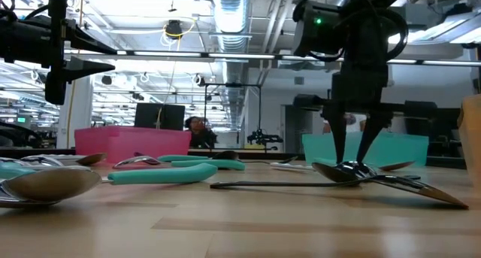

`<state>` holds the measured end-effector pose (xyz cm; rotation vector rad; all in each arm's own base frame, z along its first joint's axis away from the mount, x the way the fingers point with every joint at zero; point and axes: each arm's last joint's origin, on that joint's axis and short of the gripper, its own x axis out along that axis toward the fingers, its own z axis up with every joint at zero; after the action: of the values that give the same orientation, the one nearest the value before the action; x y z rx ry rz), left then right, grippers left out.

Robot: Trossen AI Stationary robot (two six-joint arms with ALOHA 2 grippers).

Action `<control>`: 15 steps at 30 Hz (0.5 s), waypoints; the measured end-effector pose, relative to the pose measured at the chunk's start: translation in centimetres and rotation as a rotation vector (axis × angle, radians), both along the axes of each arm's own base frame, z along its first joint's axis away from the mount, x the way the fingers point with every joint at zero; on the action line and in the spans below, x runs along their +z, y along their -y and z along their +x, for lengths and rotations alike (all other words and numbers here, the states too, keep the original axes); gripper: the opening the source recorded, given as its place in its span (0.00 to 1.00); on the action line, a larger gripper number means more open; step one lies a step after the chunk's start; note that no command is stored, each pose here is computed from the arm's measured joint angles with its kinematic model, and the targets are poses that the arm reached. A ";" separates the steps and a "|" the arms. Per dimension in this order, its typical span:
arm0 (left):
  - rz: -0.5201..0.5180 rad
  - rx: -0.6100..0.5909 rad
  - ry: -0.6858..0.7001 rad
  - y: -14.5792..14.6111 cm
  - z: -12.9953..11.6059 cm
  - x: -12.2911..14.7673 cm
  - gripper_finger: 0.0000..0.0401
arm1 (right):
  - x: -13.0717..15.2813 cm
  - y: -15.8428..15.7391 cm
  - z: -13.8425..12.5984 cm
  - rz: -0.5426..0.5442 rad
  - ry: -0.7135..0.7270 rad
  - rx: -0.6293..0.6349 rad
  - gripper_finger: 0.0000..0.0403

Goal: Sort silverware by color (type)
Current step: Put the blue spoon into the blue bin

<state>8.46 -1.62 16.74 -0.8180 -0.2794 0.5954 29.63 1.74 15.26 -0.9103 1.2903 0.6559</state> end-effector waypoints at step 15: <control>0.000 0.000 0.000 0.0 0.0 0.0 0.31 | 0.1 1.2 0.3 0.076 0.017 0.133 0.32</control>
<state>8.46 -1.63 16.74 -0.8179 -0.2793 0.5949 29.93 0.52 15.33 -0.9425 1.1892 0.7941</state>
